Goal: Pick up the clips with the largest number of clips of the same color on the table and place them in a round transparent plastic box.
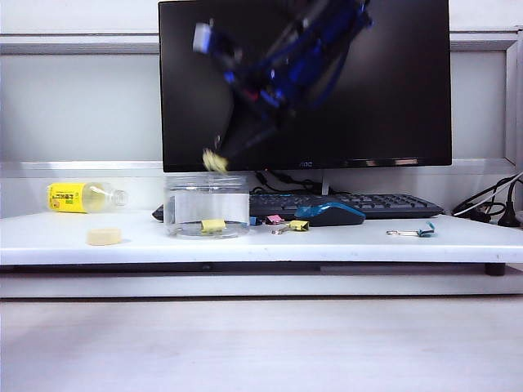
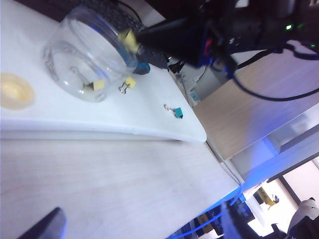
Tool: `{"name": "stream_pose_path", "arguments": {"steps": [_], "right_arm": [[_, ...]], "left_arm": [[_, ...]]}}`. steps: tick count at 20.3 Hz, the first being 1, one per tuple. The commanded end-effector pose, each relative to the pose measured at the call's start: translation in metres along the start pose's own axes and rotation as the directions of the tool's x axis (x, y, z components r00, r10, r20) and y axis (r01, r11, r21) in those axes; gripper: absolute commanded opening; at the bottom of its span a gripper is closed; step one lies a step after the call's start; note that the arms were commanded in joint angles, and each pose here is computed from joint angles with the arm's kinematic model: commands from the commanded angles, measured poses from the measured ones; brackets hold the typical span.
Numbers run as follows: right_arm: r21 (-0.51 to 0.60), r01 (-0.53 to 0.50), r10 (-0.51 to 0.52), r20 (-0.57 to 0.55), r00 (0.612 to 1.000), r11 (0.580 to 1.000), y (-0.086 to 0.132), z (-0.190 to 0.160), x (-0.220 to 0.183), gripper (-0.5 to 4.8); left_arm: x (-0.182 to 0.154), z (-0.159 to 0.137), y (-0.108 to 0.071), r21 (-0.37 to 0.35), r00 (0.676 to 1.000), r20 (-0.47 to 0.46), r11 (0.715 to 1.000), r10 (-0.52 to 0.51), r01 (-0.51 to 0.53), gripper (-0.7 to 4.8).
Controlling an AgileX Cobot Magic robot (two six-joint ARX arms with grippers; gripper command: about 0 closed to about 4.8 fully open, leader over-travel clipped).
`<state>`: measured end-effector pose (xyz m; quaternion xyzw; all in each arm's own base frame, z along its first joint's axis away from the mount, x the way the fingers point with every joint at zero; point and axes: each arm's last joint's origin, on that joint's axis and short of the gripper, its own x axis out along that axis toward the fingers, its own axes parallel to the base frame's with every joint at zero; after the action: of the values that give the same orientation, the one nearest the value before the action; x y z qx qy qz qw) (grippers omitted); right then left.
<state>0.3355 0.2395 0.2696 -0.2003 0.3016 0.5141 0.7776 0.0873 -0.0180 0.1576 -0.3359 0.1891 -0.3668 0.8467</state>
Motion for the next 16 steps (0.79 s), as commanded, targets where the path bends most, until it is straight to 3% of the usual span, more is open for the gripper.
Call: {"name": "stream_pose_path", "arguments": {"steps": [1, 2, 6, 8, 12, 16], "right_arm": [[0.007, -0.013, 0.013, -0.004, 1.000, 1.000, -0.001, -0.001, 0.005, 1.03], [0.004, -0.010, 0.010, 0.001, 1.000, 1.000, -0.001, -0.001, 0.005, 1.26], [-0.011, 0.042, -0.041, 0.020, 0.999, 0.999, -0.002, 0.004, -0.001, 1.36], [-0.029, 0.099, -0.098, 0.030, 0.995, 0.995, -0.001, 0.009, -0.013, 1.81], [-0.041, 0.217, -0.213, 0.081, 0.974, 0.975, 0.000, 0.021, -0.047, 1.81], [0.038, 0.248, -0.248, 0.002, 0.969, 0.968, -0.011, 0.009, -0.059, 1.81]], "left_arm": [[0.000, 0.000, 0.000, 0.001, 1.000, -0.009, 1.000, -0.003, 0.003, 4.12], [0.000, 0.000, 0.000, 0.001, 1.000, -0.009, 1.000, -0.003, 0.003, 4.12], [0.000, -0.001, 0.000, -0.003, 1.000, -0.015, 1.000, -0.005, 0.005, 4.12], [0.000, -0.001, 0.000, -0.003, 1.000, -0.021, 1.000, -0.013, 0.013, 4.12], [0.000, -0.001, 0.000, -0.002, 1.000, -0.020, 1.000, -0.012, 0.012, 4.12], [0.000, -0.001, 0.000, -0.002, 1.000, -0.020, 1.000, -0.012, 0.012, 4.12]]}}
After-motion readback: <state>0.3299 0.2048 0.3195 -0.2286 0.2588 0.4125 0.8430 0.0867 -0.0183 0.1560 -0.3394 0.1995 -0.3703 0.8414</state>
